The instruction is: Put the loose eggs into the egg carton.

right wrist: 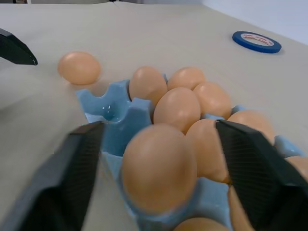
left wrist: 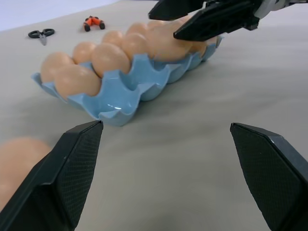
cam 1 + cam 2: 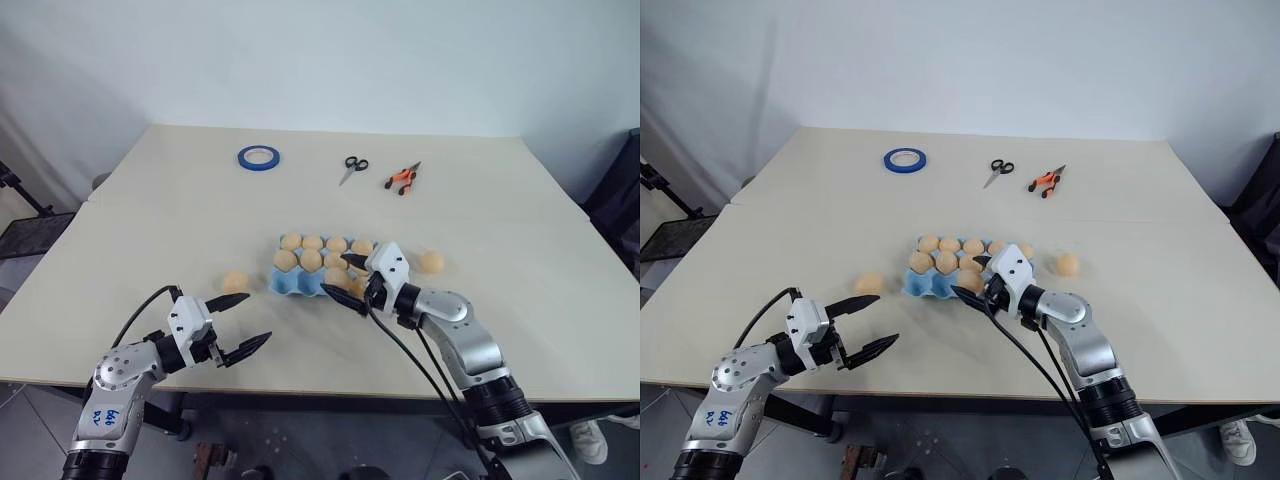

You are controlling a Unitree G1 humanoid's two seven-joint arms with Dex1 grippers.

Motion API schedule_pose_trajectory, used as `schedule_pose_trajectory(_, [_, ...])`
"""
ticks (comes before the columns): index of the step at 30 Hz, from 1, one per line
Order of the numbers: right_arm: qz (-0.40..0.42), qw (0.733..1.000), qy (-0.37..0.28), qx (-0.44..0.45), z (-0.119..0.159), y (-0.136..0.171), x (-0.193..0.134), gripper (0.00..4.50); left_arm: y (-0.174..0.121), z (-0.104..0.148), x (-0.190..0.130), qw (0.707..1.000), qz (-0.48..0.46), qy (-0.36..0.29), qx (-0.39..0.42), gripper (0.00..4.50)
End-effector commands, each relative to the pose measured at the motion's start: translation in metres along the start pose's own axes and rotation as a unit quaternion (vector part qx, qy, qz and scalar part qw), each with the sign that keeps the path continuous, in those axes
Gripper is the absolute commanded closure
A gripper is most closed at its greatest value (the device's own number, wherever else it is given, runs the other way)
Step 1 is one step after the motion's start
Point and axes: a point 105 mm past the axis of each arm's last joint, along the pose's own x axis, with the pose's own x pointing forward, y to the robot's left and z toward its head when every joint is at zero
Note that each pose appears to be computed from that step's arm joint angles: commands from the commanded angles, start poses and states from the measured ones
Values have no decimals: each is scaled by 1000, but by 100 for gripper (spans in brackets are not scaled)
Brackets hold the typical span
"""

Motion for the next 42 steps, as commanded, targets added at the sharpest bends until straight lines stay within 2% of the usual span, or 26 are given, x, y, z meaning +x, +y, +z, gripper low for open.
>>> schedule_pose_trajectory(1, [-4,999,-30,-18,18,-3,-2,4,0,10,-2,1000,4,-13,10,0])
schedule_pose_trajectory(5, [-6,998,-47,-32,23,-8,-25,4,1,10,-3,1000,5,-12,8,0])
schedule_pose_trajectory(9, [-26,997,-58,-32,18,-13,-66,4,4,10,-4,1000,8,-11,5,0])
schedule_pose_trajectory(14, [-137,989,-43,-21,-2,-28,-128,4,6,11,-2,1000,6,-14,-10,0])
schedule_pose_trajectory(24, [-300,954,-2,17,-41,-40,-201,4,11,13,1,1000,10,-23,-16,0])
schedule_pose_trajectory(28, [-308,951,17,31,-56,-43,-208,4,8,16,6,999,-10,-26,-16,0])
schedule_pose_trajectory(31, [-300,953,11,31,-54,-54,-196,4,9,19,8,999,-16,-29,-11,0])
schedule_pose_trajectory(34, [-300,954,4,32,-47,-72,-182,4,8,20,10,999,-21,-31,-14,0])
schedule_pose_trajectory(42, [-314,946,46,59,-48,-128,-140,4,6,21,14,999,-17,-37,-10,0])
